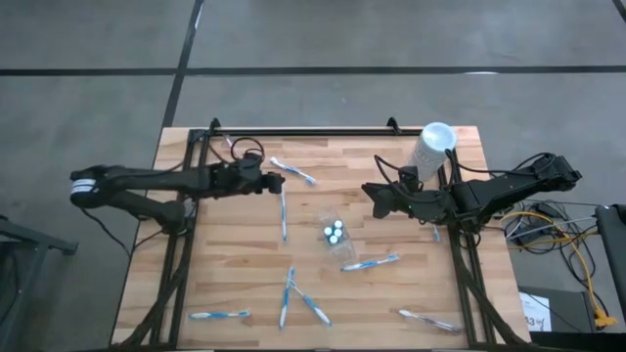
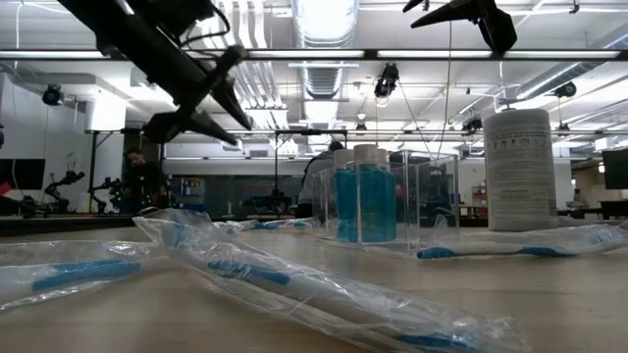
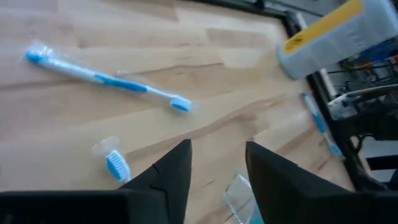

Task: Pick & Place toothbrushing station
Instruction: Put the blue toothbrush into the left section of the transparent organizer

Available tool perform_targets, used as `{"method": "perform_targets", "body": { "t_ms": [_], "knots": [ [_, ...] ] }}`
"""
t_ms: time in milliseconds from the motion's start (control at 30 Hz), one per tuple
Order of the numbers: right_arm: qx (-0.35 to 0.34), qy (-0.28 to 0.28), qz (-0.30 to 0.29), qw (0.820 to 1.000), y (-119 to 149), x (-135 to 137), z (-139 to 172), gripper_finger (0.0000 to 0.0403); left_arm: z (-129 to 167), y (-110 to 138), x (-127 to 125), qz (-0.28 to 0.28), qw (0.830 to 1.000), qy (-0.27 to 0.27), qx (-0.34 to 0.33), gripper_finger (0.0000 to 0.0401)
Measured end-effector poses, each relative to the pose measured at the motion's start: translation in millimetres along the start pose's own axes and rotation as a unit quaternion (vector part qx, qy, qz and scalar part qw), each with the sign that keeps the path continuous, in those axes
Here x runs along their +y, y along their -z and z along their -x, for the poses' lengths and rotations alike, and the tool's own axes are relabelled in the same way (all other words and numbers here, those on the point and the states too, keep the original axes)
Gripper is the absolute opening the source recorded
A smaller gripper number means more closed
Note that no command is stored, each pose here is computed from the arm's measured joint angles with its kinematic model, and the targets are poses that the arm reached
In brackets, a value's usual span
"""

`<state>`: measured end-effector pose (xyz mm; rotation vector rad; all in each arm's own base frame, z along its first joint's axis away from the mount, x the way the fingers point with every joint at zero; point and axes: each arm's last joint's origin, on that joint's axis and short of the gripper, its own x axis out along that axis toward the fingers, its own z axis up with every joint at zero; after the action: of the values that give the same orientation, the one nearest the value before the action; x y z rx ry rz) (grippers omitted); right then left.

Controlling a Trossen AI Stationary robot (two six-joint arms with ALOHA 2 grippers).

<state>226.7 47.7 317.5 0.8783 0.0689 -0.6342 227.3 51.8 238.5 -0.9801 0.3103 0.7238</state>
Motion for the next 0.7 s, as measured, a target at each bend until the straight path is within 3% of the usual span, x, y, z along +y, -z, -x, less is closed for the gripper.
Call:
{"method": "perform_targets", "body": {
  "t_ms": [300,433,700],
  "knots": [
    [0.0,0.0,0.0,1.0,0,0,0,0.0098,-29,1,11,0.031,0.994,-0.083,0.061,0.0231],
    [0.0,0.0,0.0,1.0,0,0,0,0.0098,-35,3,17,0.049,0.982,-0.137,0.12,0.0235],
    [0.0,0.0,0.0,1.0,0,0,0,0.0098,-57,5,14,0.05,0.975,-0.162,0.146,0.0234]
  ]
}}
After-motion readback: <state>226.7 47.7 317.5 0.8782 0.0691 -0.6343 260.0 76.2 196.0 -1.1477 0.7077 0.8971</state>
